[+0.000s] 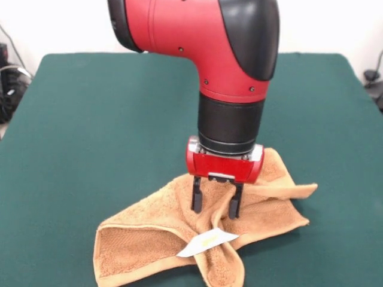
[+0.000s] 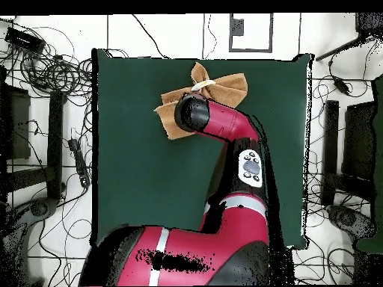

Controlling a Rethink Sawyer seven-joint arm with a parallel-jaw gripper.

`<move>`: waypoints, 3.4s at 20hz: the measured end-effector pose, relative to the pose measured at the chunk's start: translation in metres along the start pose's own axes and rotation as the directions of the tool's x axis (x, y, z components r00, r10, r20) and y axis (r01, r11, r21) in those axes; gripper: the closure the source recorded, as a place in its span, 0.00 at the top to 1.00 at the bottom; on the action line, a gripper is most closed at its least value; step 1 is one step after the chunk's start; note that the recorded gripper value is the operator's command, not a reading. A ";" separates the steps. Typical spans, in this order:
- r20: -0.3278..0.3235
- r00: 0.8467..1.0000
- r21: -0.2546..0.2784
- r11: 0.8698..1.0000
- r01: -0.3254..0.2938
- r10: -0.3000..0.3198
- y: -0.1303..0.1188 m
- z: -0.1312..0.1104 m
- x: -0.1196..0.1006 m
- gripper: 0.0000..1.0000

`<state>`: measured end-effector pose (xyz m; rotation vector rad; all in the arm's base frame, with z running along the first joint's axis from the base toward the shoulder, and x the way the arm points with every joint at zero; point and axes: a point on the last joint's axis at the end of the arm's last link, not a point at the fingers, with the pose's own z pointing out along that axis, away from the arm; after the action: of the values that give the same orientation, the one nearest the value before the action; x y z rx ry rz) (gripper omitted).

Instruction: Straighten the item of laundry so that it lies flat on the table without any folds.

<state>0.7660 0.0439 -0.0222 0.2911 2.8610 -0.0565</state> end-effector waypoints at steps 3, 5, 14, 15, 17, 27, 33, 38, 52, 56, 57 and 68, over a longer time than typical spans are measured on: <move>0.004 1.000 0.001 1.000 0.003 -0.003 -0.003 -0.001 -0.002 1.00; 0.004 1.000 0.002 1.000 0.006 -0.006 -0.004 -0.001 -0.002 1.00; 0.007 0.999 0.004 0.999 0.034 -0.034 -0.001 0.001 0.002 1.00; 0.009 0.999 0.004 0.999 0.035 -0.035 -0.001 0.002 0.002 1.00; 0.013 0.999 0.004 0.999 0.036 -0.036 -0.001 0.002 0.002 1.00; 0.022 0.999 0.006 0.999 0.040 -0.040 -0.001 0.006 0.004 1.00; 0.027 0.998 0.010 0.999 0.051 -0.051 -0.006 0.008 0.004 0.00; 0.029 0.998 0.007 0.998 0.055 -0.055 -0.008 0.009 0.004 0.00; 0.033 0.998 -0.010 0.998 0.059 -0.059 0.004 0.003 0.004 0.00; 0.036 0.994 0.015 0.995 0.099 -0.099 0.017 -0.019 0.007 0.00; 0.034 0.993 0.024 0.993 0.113 -0.114 0.021 -0.027 0.008 0.00; -0.024 0.976 0.085 0.972 0.218 -0.217 0.072 -0.130 0.012 0.00</move>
<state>0.7354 0.1250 0.0989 -0.0068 2.8972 -0.2233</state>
